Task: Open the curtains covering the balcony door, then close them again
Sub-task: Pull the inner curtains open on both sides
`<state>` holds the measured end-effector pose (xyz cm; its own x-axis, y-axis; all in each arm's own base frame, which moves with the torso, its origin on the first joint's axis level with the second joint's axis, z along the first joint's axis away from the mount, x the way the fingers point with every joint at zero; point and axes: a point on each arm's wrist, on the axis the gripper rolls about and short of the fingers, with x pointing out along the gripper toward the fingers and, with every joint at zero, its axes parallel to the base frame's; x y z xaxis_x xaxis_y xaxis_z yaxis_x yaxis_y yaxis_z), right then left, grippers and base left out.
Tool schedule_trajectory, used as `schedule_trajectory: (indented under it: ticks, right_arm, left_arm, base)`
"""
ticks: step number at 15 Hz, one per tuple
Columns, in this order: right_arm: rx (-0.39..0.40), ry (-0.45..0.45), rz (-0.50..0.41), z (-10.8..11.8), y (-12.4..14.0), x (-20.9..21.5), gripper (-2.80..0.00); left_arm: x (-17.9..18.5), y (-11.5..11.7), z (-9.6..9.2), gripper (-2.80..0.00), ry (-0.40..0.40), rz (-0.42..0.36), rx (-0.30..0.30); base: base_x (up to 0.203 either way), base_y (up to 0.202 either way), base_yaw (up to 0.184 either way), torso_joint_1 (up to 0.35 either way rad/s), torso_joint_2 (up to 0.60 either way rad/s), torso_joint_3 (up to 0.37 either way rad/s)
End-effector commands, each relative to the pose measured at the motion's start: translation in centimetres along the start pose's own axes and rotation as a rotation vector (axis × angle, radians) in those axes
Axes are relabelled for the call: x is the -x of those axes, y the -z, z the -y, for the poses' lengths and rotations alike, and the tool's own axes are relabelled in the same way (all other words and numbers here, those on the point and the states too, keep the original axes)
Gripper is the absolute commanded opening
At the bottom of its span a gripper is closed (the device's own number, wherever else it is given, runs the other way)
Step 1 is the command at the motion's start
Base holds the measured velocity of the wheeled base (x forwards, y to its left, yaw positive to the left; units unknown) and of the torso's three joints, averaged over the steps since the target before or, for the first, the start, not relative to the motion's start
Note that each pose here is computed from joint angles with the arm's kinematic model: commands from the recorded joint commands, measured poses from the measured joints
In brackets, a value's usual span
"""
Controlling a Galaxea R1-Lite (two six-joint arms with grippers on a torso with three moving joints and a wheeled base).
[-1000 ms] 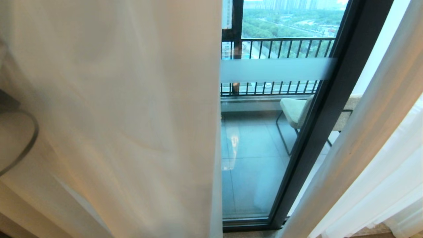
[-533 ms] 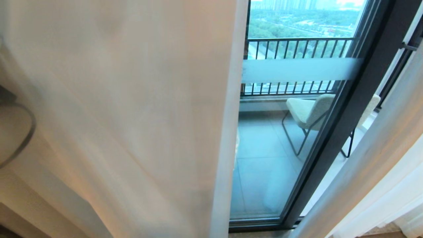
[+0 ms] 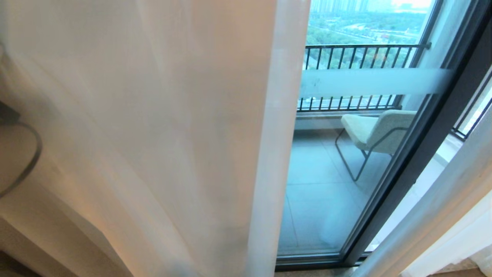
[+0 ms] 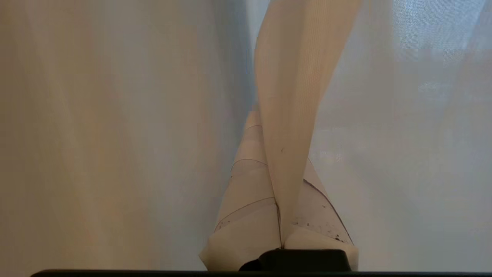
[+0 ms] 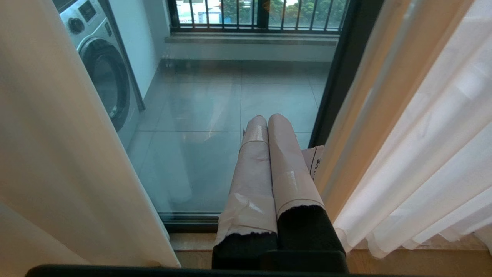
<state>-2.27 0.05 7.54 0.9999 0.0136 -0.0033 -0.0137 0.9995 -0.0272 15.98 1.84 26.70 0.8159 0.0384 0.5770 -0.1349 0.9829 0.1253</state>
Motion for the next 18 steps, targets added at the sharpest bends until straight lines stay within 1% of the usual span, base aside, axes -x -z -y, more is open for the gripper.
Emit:
schedule_trajectory:
  ticks: [1, 4, 11, 13, 18]
  right_arm:
    - [0.000, 0.000, 0.002, 0.0, 0.0, 0.0, -2.80]
    - [0.000, 0.000, 0.002, 0.0, 0.0, 0.0, -2.80]
    - [0.000, -0.002, 0.002, 0.0, 0.0, 0.0, -2.80]
    - [0.000, -0.002, 0.002, 0.0, 0.0, 0.0, -2.80]
    - [0.000, -0.002, 0.002, 0.0, 0.0, 0.0, -2.80]
  left_arm:
    - [0.1, -0.1, 0.0, -2.80, -0.001, 0.006, -0.001]
    - [0.1, 0.0, 0.0, -2.80, 0.000, 0.001, 0.000]
    - [-0.4, -0.1, 0.0, -2.80, 0.004, -0.058, 0.015]
    - [-0.4, 0.3, 0.0, -2.80, 0.011, -0.091, 0.020]
    - [-0.6, -0.9, 0.0, -2.80, 0.004, -0.073, 0.010]
  base:
    - [0.000, 0.056, -0.005, -0.001, 0.00, 0.002]
    - [0.000, 0.000, 0.000, 0.000, 0.00, 0.000]
    - [0.000, 0.000, 0.000, 0.000, 0.00, 0.000]
    - [0.000, 0.000, 0.000, 0.000, 0.00, 0.000]
    - [0.000, 0.000, 0.000, 0.000, 0.00, 0.000]
